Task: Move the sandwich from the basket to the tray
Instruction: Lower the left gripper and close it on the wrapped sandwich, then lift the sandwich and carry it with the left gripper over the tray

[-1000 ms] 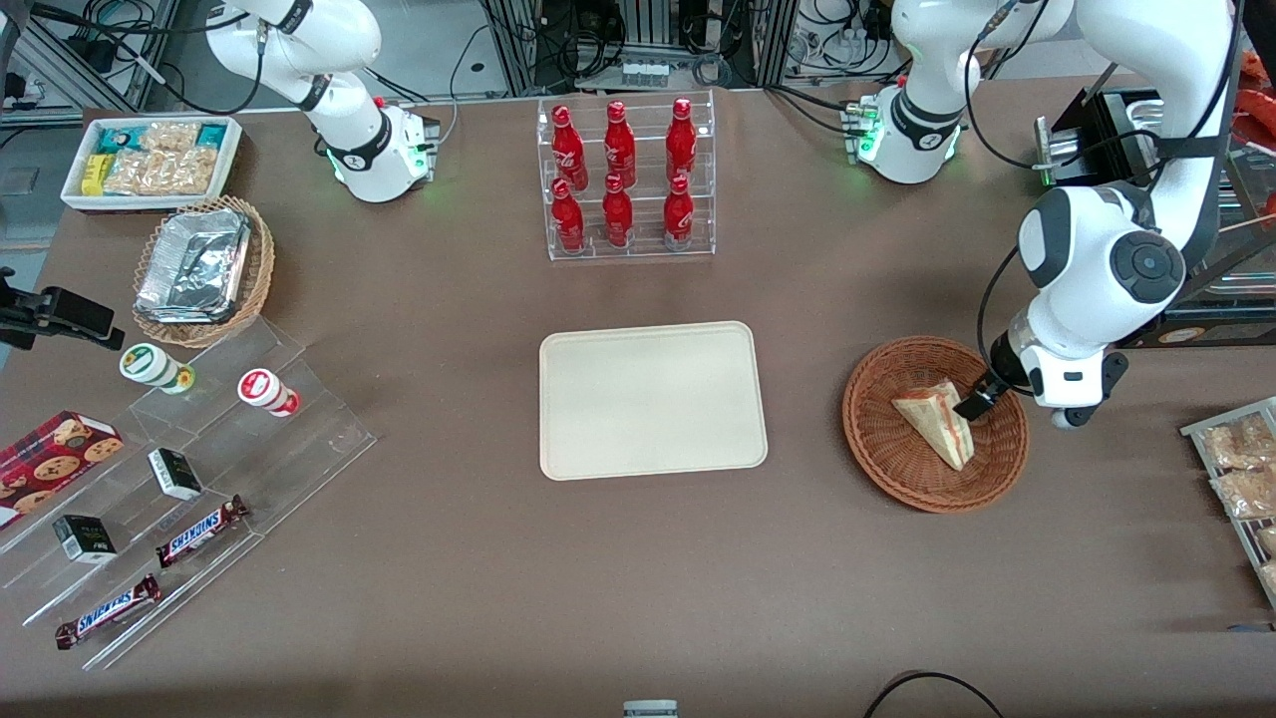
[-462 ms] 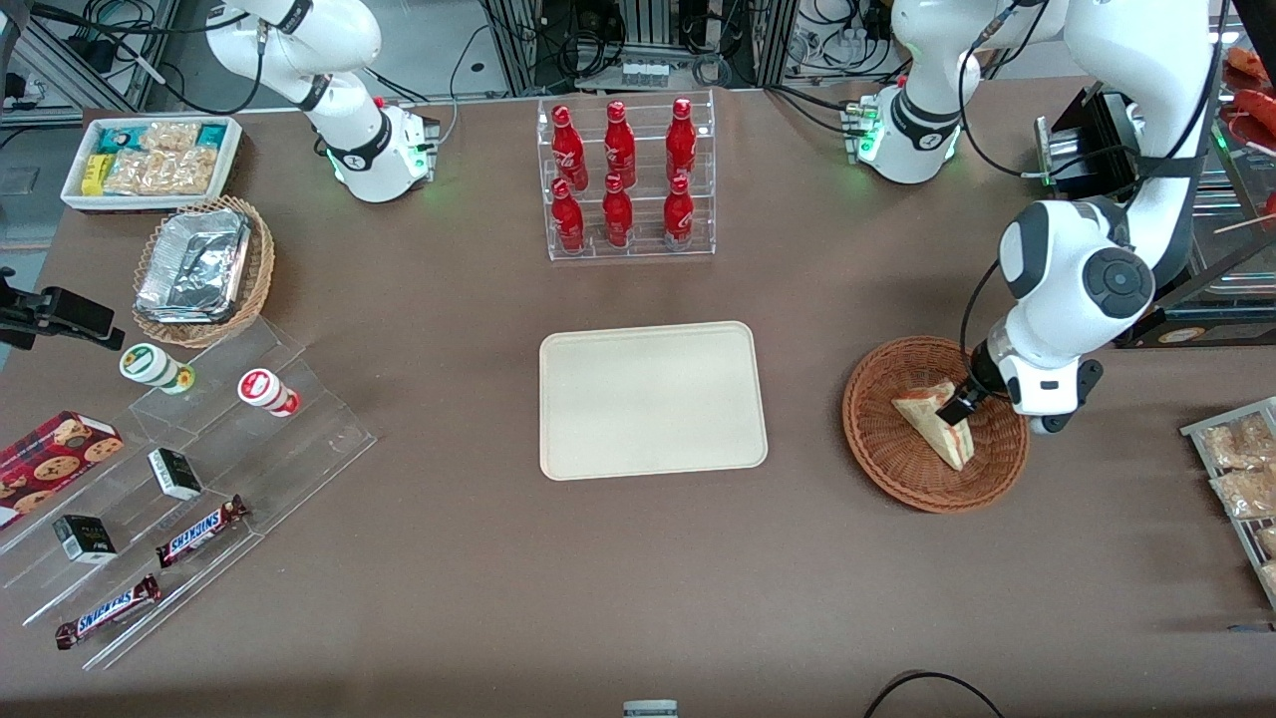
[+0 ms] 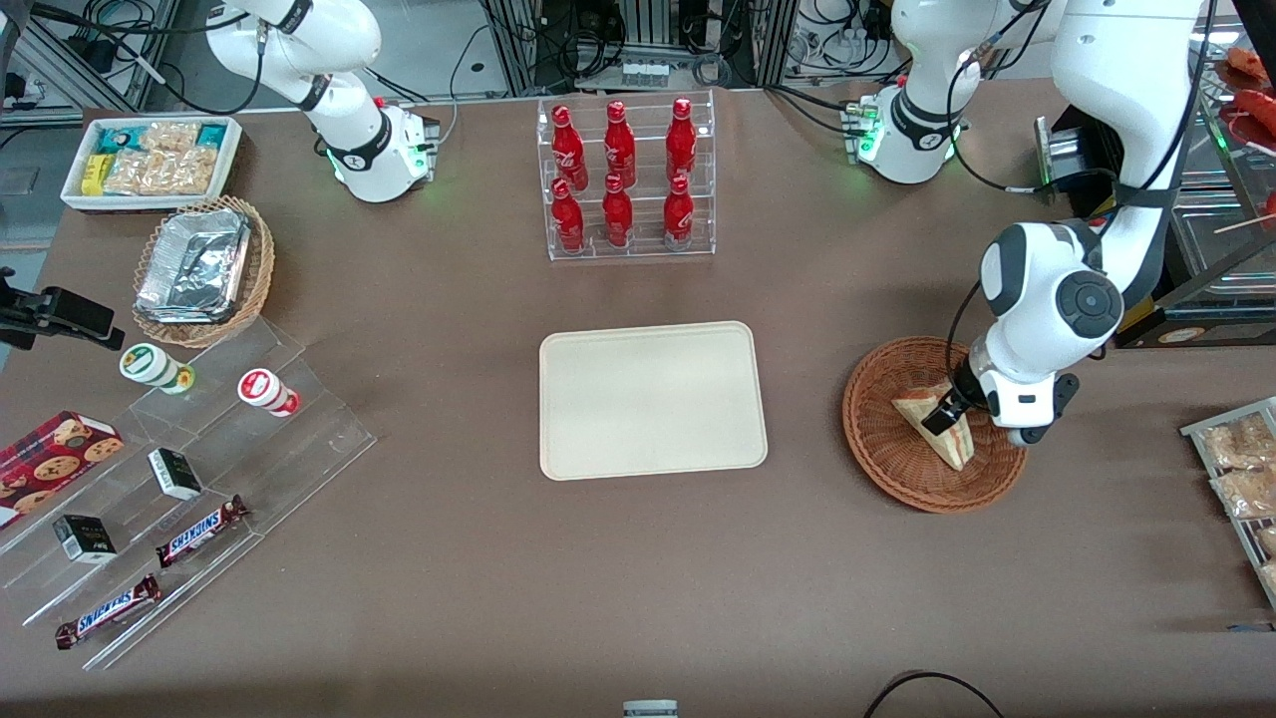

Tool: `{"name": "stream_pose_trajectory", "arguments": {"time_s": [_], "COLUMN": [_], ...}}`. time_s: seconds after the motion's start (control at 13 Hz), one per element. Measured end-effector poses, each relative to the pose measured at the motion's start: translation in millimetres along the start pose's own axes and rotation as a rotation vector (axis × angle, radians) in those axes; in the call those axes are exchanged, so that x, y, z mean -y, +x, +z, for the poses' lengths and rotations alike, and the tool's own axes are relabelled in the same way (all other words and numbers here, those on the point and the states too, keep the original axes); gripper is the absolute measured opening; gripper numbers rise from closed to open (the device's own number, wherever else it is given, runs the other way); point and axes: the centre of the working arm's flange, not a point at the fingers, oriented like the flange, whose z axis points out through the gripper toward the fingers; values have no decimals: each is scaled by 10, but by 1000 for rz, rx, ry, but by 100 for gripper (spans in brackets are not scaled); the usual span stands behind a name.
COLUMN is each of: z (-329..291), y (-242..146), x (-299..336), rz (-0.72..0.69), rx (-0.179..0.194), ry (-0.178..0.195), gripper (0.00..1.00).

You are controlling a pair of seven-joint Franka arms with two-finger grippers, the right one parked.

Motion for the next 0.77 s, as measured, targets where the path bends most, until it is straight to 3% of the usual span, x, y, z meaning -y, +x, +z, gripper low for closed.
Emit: {"name": "stream_pose_trajectory", "arguments": {"time_s": [0.08,0.15,0.38,0.54,0.77], "z": [71,121,155,118,-155], "y": [-2,-5,-17,-23,-90], "x": [6,12,26,14,-157], "rz": [-3,-9,-13,-5,84], "rx": [6,12,24,34,79], "ry": [6,12,27,38,88], "gripper": [100,93,58,40,32]}}
